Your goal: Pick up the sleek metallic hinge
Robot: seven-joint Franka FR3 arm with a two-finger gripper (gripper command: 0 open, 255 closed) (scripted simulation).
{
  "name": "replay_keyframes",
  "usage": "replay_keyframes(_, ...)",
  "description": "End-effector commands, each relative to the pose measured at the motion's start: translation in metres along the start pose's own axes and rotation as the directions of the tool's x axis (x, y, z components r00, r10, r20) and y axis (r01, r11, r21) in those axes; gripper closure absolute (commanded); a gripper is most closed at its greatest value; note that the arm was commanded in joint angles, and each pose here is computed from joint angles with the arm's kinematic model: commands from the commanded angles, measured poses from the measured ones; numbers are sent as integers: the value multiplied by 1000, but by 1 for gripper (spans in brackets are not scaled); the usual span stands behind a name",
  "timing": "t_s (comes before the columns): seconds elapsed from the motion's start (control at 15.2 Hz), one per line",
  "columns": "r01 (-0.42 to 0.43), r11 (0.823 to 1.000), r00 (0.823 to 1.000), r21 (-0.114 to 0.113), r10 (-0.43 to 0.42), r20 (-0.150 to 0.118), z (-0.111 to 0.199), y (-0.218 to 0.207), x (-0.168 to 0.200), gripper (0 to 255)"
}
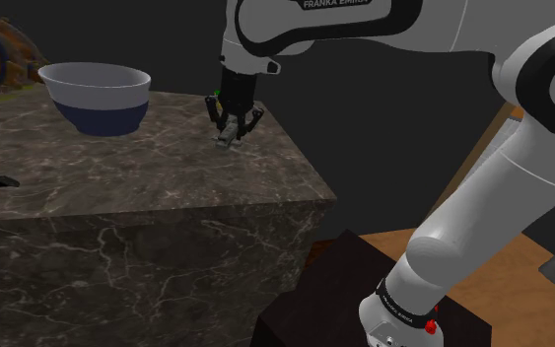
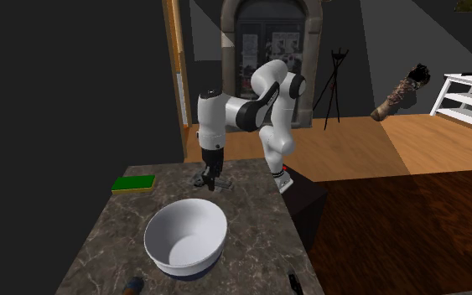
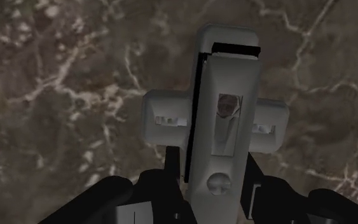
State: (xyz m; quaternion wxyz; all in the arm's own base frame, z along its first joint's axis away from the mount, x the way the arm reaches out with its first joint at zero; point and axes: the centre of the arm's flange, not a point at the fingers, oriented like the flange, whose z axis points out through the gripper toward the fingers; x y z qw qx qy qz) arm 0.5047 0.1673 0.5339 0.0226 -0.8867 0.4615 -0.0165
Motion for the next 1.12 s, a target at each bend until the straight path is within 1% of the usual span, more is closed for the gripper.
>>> replay_keyframes(0.0, 1, 1000, 1000, -1, -1, 2, -3, -2, 0, 255)
replay_keyframes(0.92, 1, 1000, 1000, -1, -1, 2, -76, -6, 1, 255)
replay_keyframes(1.06, 1, 1000, 1000, -1, -1, 2, -77, -6, 1, 255)
